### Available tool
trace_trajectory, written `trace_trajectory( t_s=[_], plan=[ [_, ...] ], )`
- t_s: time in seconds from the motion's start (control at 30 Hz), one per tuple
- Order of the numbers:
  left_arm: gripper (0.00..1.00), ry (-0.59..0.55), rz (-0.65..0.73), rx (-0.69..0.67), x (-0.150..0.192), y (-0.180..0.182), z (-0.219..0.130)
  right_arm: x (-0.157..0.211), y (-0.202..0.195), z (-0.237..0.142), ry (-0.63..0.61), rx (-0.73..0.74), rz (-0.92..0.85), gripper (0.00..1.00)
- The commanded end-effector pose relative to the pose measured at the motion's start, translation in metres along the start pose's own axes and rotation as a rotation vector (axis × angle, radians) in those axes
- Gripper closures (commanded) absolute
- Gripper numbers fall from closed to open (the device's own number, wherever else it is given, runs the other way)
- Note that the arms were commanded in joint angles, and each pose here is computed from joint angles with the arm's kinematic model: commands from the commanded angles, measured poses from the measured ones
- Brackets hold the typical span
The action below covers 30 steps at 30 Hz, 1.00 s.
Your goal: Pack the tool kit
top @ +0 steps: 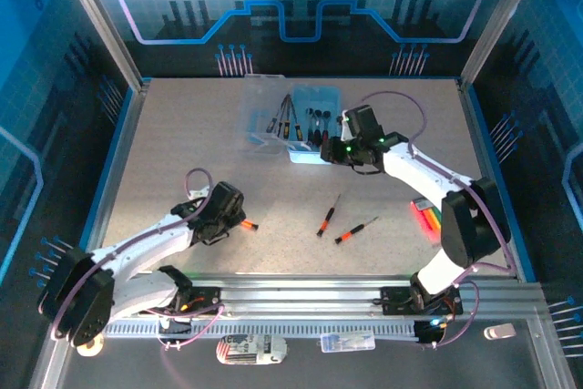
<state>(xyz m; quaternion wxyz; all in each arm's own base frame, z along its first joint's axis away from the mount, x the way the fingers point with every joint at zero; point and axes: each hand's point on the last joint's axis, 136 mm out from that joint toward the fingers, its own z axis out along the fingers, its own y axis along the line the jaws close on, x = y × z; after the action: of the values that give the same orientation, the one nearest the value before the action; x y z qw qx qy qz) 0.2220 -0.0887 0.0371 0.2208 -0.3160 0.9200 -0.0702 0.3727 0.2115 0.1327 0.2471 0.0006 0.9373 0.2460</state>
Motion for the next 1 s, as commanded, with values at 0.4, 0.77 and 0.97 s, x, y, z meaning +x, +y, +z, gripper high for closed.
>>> trace_trajectory(
  t_s=[0.4, 0.77, 0.97],
  plan=[
    [0.52, 0.058, -0.178, -0.184, 0.001, -0.012, 0.017, 0.006, -0.025, -0.017, -0.052, -0.020, 0.010, 0.67],
    [0.64, 0.051, -0.158, -0.191, 0.006, -0.004, 0.027, 0.007, -0.032, -0.026, -0.071, -0.024, 0.028, 0.67],
    [0.72, 0.046, -0.089, -0.154, 0.003, -0.008, 0.035, 0.009, -0.033, -0.030, -0.075, -0.039, 0.035, 0.66]
  ],
)
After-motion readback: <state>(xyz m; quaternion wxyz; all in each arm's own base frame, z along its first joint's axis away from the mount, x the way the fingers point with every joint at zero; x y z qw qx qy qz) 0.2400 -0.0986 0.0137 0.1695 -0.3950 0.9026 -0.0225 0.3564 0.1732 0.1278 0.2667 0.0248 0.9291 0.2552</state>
